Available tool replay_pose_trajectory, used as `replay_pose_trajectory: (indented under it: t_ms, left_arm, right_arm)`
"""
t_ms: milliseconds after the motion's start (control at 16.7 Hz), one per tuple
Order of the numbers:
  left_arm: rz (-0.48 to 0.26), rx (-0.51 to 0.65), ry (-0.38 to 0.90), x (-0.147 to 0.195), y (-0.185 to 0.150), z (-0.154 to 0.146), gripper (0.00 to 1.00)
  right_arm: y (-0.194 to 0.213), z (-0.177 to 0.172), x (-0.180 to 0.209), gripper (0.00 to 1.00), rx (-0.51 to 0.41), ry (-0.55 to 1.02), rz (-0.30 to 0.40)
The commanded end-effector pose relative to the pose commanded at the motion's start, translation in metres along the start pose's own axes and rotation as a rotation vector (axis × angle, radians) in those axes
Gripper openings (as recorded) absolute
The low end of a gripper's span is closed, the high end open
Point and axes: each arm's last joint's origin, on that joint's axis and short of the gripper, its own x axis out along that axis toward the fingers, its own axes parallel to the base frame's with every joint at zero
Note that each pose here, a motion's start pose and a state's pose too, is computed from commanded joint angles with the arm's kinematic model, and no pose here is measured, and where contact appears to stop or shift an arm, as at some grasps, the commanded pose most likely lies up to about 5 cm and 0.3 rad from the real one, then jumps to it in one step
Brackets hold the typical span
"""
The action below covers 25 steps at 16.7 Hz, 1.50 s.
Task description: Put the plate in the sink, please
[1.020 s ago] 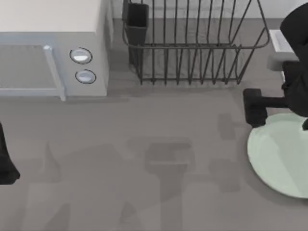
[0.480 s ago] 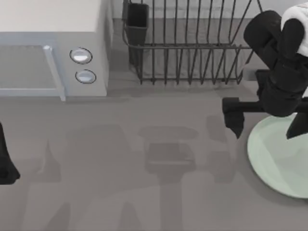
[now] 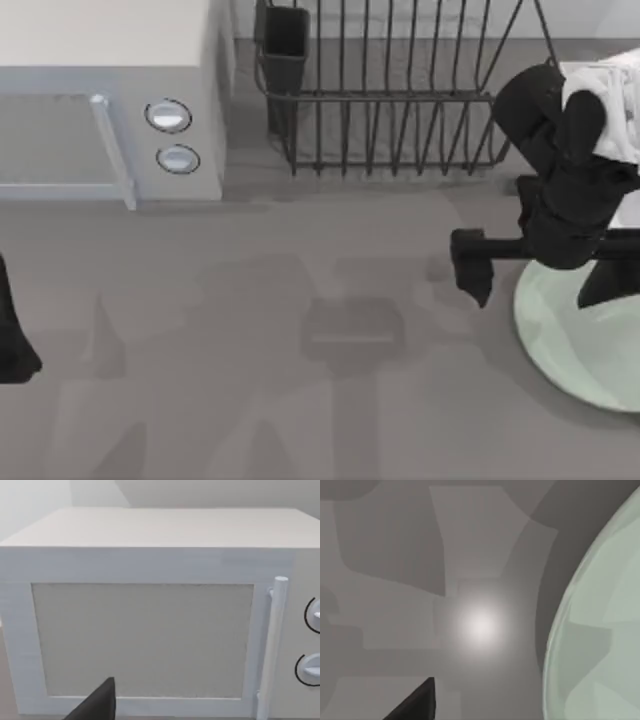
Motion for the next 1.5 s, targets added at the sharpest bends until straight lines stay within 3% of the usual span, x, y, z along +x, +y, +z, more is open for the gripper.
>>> replay_pose_trajectory:
  t_ms: [300, 600, 1380, 1500]
  left_arm:
    - [0.0, 0.0, 0.0, 0.0, 0.0, 0.0, 1.0]
    - [0.0, 0.0, 0.0, 0.0, 0.0, 0.0, 1.0]
    - [0.0, 0.0, 0.0, 0.0, 0.0, 0.0, 1.0]
    - [0.0, 0.0, 0.0, 0.0, 0.0, 0.0, 1.0]
  right_arm:
    - [0.0, -0.003, 0.053, 1.0, -0.002, -0.001, 0.0]
    - [-0.001, -0.004, 0.057, 1.0, -0.002, 0.003, -0.002]
    - [-0.001, -0.004, 0.057, 0.02, -0.002, 0.003, -0.002]
    - [-0.001, -0.004, 0.057, 0.0, -0.002, 0.003, -0.002]
